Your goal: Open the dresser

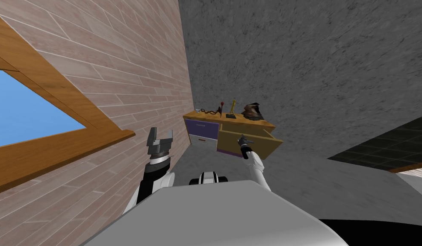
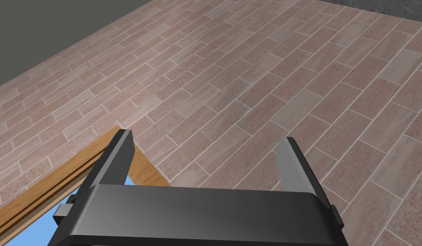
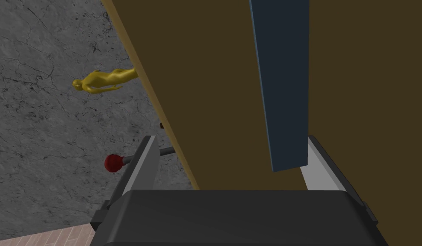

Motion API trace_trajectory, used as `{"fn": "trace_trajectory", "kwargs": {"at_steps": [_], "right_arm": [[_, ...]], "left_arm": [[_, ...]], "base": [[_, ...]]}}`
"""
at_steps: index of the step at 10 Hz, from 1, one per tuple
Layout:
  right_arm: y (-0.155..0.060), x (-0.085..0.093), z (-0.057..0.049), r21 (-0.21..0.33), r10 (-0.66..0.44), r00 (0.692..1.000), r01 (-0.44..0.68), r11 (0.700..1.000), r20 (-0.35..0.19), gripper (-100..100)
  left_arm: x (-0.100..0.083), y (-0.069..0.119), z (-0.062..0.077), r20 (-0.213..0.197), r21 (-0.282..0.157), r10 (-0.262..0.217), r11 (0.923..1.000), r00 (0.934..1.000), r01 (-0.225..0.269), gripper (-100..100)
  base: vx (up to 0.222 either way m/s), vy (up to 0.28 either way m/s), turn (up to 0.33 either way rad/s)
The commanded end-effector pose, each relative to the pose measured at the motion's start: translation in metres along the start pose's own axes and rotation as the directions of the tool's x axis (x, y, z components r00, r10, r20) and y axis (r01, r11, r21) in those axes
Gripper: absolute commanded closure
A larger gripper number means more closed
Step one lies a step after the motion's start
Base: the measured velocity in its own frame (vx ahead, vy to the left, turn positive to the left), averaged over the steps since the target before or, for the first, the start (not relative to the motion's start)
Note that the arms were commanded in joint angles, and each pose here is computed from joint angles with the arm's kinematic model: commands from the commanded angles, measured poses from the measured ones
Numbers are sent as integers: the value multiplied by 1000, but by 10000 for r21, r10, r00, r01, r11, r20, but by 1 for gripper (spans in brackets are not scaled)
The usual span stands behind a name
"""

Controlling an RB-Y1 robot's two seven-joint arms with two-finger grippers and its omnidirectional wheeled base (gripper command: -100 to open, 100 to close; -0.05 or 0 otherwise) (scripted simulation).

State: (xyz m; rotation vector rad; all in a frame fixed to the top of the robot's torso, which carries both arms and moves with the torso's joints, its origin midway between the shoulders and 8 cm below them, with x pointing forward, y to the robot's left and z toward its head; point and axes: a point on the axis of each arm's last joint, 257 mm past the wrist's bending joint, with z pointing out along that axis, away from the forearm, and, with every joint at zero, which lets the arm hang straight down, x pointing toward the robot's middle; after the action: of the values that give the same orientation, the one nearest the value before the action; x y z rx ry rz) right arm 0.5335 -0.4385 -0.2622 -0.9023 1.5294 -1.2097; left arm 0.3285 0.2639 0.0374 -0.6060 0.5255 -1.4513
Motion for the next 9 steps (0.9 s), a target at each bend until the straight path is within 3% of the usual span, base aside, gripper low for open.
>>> {"fn": "trace_trajectory", "kwargs": {"at_steps": [1, 3, 4, 5, 9], "right_arm": [[-11, 3, 10, 69, 28, 9998, -27, 10000, -181, -100], [-26, 7, 22, 184, 32, 9992, -25, 9998, -388, -100], [-14, 6, 17, 12, 22, 9994, -22, 10000, -349, -100], [-13, 7, 17, -15, 42, 9992, -43, 10000, -403, 0], [-6, 9, 15, -140, 52, 9990, -59, 9999, -453, 0]], "left_arm": [[0, 0, 0, 0, 0, 0, 10000, 10000, 0, 0], [0, 0, 0, 0, -1, 1, 10000, 10000, -1, 0], [0, 0, 0, 0, -1, 1, 10000, 10000, -1, 0], [0, 0, 0, 0, -1, 1, 10000, 10000, -1, 0], [0, 0, 0, 0, -1, 1, 10000, 10000, -1, 0]], "base": [[-60, 3, 37], [-55, -2, 63], [-25, -8, 25], [0, 0, 0], [0, 0, 0]]}}
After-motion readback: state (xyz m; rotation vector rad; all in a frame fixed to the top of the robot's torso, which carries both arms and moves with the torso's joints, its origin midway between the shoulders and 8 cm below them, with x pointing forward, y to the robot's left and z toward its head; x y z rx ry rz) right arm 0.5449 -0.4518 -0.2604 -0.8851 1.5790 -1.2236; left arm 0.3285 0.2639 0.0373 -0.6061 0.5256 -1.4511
